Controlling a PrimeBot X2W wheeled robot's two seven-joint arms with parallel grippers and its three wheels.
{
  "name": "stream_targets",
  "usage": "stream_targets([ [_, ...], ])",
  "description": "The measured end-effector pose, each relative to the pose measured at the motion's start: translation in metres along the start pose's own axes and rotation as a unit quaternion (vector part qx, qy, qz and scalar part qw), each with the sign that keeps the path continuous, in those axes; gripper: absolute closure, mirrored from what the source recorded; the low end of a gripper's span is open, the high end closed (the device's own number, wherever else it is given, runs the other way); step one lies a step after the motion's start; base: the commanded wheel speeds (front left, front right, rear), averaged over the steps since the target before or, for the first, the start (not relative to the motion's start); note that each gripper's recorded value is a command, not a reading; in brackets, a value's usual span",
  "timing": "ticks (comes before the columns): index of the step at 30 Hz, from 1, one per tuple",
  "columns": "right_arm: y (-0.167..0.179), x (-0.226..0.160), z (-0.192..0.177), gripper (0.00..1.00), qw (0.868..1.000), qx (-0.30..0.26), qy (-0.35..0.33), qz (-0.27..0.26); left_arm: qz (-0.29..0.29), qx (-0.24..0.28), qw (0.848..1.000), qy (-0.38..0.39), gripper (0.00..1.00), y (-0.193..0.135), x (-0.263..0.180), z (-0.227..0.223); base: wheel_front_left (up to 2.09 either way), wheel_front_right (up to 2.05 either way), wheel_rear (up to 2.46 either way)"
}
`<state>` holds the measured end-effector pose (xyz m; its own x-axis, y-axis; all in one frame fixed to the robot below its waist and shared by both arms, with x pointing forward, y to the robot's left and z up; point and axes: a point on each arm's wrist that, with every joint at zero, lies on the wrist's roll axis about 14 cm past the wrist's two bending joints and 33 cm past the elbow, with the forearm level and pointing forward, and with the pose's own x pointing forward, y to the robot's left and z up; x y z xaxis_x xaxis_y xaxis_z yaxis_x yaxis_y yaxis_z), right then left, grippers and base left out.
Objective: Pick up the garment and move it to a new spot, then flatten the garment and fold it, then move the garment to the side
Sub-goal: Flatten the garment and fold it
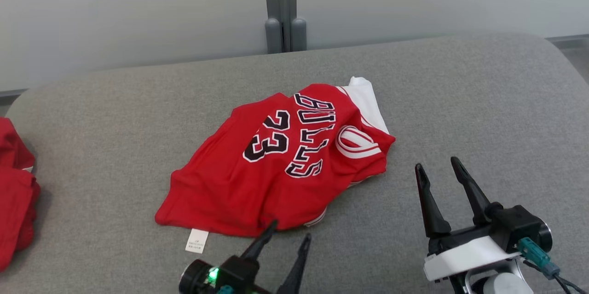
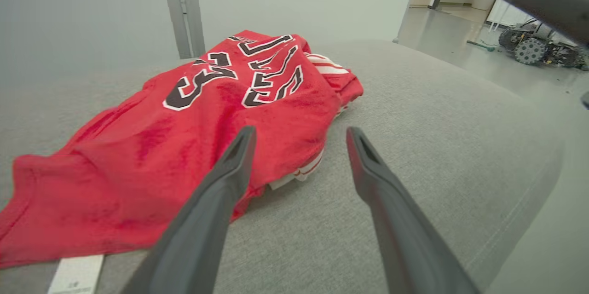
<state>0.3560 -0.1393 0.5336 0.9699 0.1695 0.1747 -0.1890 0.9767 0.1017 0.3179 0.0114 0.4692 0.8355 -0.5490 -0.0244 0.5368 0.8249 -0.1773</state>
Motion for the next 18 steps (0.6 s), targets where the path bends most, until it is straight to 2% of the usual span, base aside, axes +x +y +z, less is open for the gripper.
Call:
stream_targets([
  [3,-0.002,0.01,-0.001,0.0,1.0,-0.003,-0.001,0.0,-0.054,0.0,0.998,0.021,0.0,-0.022,0.018,-0.01,0.0,0.0,0.0],
  [7,-0.011,0.02,-0.007,0.0,1.0,-0.009,0.006,-0.008,-0.102,0.007,0.993,0.053,0.0,-0.032,0.039,-0.026,0.0,0.0,0.0],
  [11,-0.023,0.026,-0.016,0.0,0.999,-0.015,0.017,-0.023,-0.103,0.014,0.992,0.069,0.0,-0.017,0.063,-0.034,0.0,0.0,0.0],
  [13,-0.03,0.028,-0.025,0.0,0.999,-0.017,0.029,-0.03,-0.084,0.01,0.989,0.121,0.0,0.004,0.067,-0.065,0.0,0.0,0.0],
  [17,-0.037,0.031,-0.034,0.0,0.998,-0.018,0.042,-0.039,-0.075,-0.018,0.981,0.179,0.0,0.012,0.068,-0.101,0.0,0.0,0.0],
  [18,-0.039,0.031,-0.036,0.0,0.998,-0.018,0.045,-0.043,-0.078,-0.018,0.98,0.183,0.22,0.013,0.072,-0.103,0.0,0.0,0.0],
])
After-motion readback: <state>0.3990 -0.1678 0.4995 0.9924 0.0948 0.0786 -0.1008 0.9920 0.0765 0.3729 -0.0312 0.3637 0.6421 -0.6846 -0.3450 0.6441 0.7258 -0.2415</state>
